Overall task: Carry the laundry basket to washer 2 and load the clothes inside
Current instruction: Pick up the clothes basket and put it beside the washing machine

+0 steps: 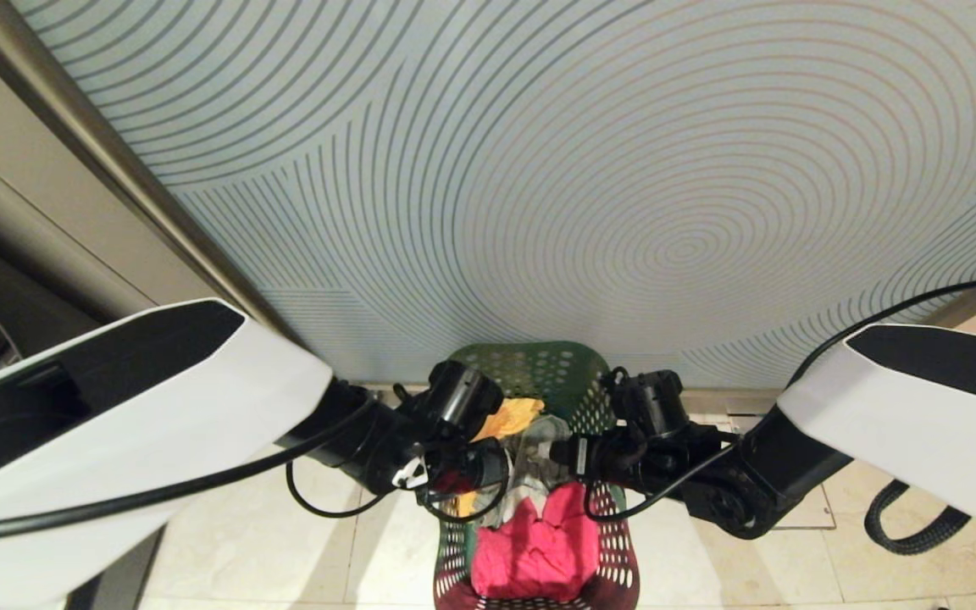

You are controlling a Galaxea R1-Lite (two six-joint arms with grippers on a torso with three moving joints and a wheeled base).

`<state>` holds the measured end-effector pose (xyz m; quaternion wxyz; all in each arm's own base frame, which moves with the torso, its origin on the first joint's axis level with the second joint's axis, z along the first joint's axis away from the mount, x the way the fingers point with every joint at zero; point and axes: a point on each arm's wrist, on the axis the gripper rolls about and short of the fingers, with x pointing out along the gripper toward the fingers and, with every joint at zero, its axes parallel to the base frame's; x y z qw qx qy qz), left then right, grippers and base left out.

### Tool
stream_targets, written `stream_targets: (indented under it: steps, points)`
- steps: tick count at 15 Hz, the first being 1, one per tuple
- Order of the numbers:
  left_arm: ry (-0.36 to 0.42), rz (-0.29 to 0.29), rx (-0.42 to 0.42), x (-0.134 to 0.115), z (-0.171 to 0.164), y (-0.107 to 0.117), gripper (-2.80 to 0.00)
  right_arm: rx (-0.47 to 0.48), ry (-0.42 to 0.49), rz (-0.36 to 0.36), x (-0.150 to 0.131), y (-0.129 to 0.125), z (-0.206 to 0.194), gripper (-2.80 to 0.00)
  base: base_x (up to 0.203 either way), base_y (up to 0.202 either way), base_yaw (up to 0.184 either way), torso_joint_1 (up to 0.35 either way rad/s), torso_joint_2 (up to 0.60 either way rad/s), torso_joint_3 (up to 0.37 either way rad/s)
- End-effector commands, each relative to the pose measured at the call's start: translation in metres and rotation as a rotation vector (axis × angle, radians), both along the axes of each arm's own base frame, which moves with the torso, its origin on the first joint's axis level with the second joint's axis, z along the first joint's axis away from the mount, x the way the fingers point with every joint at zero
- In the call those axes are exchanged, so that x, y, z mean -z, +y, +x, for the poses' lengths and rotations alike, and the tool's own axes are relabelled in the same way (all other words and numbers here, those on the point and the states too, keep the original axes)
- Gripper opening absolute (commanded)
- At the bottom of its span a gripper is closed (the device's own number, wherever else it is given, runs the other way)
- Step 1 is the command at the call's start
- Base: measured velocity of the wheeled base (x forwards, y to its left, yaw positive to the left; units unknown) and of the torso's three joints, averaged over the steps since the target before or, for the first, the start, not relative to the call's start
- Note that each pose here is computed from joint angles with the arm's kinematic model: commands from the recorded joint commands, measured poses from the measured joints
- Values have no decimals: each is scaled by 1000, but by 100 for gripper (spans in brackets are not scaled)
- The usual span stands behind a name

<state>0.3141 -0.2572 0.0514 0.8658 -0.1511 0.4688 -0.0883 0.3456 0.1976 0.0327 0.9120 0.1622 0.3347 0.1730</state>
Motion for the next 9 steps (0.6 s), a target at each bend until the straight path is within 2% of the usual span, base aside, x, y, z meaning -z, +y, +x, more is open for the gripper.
stream_targets:
  steps: [1, 9]
  points:
    - [15, 8, -5, 8, 1, -1, 0, 3, -1, 4, 0, 0, 0, 0, 0, 0, 0, 0, 0, 0]
    - [28, 20, -6, 17, 2, -2, 0, 8, 12, -7, 7, -1, 2, 0, 0, 0, 0, 0, 0, 0]
